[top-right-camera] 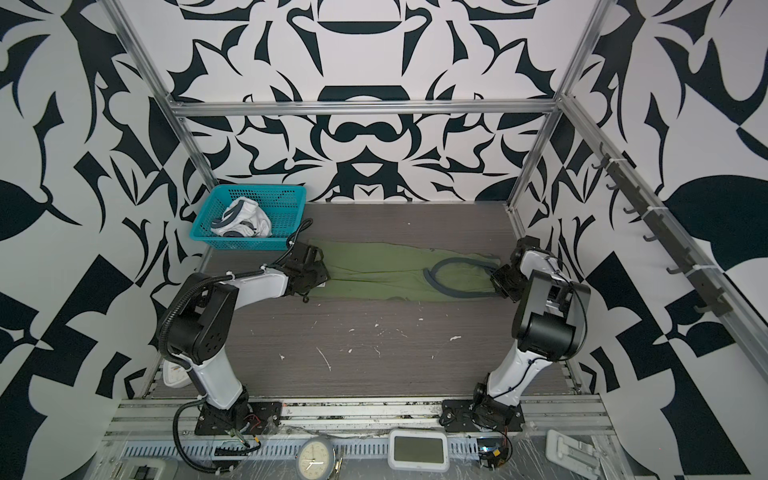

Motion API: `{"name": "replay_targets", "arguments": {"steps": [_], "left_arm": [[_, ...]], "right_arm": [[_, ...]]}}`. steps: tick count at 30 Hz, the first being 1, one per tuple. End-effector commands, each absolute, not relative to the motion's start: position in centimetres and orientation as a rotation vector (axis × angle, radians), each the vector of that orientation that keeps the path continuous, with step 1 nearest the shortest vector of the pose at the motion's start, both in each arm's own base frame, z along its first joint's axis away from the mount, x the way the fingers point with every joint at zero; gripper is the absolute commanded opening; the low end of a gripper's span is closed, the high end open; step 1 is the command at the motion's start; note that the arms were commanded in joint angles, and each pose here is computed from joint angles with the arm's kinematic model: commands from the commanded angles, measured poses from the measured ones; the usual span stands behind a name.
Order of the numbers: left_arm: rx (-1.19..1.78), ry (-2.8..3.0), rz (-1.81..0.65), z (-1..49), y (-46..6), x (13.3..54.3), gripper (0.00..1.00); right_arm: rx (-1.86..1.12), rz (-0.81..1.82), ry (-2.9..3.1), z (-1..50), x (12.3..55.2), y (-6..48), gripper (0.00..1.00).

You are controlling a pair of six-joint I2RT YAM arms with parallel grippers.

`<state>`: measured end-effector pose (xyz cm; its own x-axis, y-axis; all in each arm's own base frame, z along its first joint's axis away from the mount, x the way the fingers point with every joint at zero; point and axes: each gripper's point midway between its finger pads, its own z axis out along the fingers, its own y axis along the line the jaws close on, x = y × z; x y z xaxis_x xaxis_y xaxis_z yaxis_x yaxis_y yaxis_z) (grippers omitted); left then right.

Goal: Fold and stack tank tops
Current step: Smooth out the tank top at the center of the table.

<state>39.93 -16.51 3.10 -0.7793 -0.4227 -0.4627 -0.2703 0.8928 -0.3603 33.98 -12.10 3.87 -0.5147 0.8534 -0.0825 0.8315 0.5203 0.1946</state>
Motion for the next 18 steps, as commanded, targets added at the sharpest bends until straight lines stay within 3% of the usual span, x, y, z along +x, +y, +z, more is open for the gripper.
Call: {"name": "replay_targets", "arguments": {"steps": [1,6,10,15,18], "left_arm": [[-0.565,2.717,-0.151,-2.3,-13.1,34.7,0.62],[-0.566,2.716,-0.151,-2.3,-13.0,34.5,0.62],[-0.560,2.716,-0.166,-2.1,-13.2,34.4,0.62],[-0.541,2.705,-0.212,-1.0,-13.8,34.7,0.64],[-0.531,2.704,-0.228,-0.5,-14.1,34.9,0.65]], "right_arm": [[1.438,0.126,2.602,5.1,34.1,-12.9,0.12],[1.449,0.111,2.625,4.1,34.9,-13.3,0.15],[1.454,0.071,2.654,2.8,34.8,-13.5,0.23],[1.423,0.009,2.624,4.4,34.7,-14.2,0.40],[1.363,-0.041,2.571,7.3,34.5,-14.1,0.64]]}}
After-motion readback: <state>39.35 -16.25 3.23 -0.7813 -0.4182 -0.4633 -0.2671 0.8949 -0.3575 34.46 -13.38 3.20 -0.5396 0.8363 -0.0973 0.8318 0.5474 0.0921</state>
